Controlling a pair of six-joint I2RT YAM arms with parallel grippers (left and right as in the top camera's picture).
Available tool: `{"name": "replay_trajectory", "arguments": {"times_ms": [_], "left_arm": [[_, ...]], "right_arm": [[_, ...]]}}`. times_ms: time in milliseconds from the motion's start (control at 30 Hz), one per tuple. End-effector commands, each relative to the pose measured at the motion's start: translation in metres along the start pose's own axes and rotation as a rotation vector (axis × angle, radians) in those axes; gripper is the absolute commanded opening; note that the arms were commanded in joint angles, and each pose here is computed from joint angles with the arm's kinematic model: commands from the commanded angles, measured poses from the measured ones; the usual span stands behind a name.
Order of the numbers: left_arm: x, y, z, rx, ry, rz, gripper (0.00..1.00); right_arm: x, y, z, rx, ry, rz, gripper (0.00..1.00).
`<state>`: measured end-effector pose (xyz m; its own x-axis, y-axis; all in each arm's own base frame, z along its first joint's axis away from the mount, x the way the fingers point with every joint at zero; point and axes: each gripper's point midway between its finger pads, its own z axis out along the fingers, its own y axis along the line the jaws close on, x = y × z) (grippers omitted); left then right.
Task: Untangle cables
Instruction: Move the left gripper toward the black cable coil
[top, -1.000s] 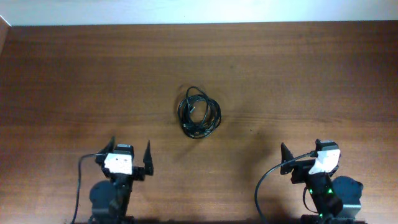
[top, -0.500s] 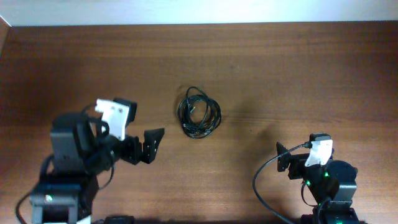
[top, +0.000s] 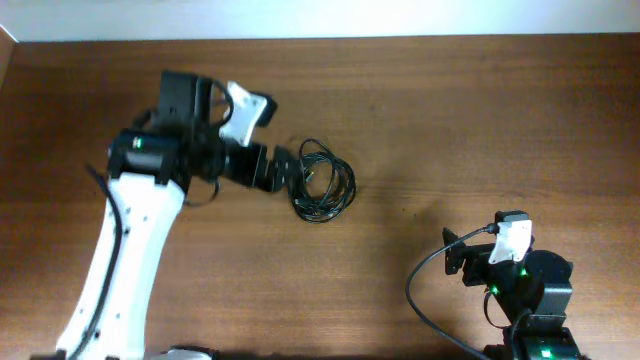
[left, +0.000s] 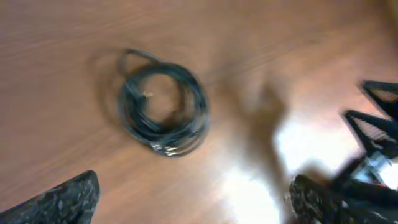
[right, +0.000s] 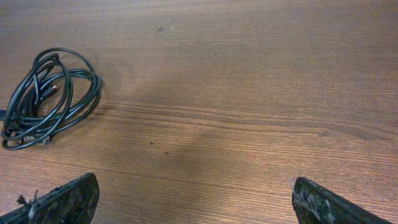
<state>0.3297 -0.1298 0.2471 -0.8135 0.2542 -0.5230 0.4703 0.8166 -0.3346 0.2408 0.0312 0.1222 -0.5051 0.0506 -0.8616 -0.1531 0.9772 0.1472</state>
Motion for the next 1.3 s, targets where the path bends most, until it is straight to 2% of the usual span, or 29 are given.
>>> {"name": "replay_trajectory", "arguments": {"times_ms": [0,100,167,300,333,467,600,700,867,1133,1267], "left_arm": [[-0.020,0.028,0.002,-0.200,0.028,0.011,0.99],[-0.028,0.034,0.013,-0.263,0.025,0.022,0.99],[-0.028,0.027,0.019,-0.251,0.034,0.042,0.99],[-0.032,0.023,0.021,-0.249,0.021,0.060,0.99],[-0.032,0.023,0.021,-0.249,0.023,0.060,0.99],[-0.033,0.023,0.021,-0.251,0.021,0.061,0.99],[-0.032,0.026,0.021,-0.268,0.022,0.062,0.99],[-0.033,0.033,0.026,-0.294,0.030,0.060,0.99],[-0.028,0.047,0.062,-0.286,0.100,0.043,0.99],[0.010,0.064,0.148,-0.250,0.312,0.023,0.99],[0.017,0.071,0.172,-0.256,0.342,0.029,0.99]], "right_arm": [[-0.013,0.014,-0.004,-0.065,-0.027,-0.057,0.98],[-0.019,0.018,-0.002,-0.074,-0.049,-0.102,0.98],[-0.033,0.017,-0.003,-0.050,-0.075,-0.153,0.99],[-0.090,0.020,-0.014,-0.035,-0.085,-0.155,0.98],[-0.112,0.021,-0.016,-0.035,-0.064,-0.143,0.98],[-0.147,0.019,-0.003,-0.024,0.082,-0.119,0.98],[-0.151,0.007,0.020,0.006,0.339,-0.148,0.98],[-0.153,0.000,0.037,0.014,0.435,-0.167,0.98],[-0.164,0.006,0.039,0.007,0.398,-0.202,0.98],[-0.163,0.007,0.034,0.005,0.404,-0.210,0.99],[-0.162,0.007,0.034,0.005,0.408,-0.210,0.99]]}}
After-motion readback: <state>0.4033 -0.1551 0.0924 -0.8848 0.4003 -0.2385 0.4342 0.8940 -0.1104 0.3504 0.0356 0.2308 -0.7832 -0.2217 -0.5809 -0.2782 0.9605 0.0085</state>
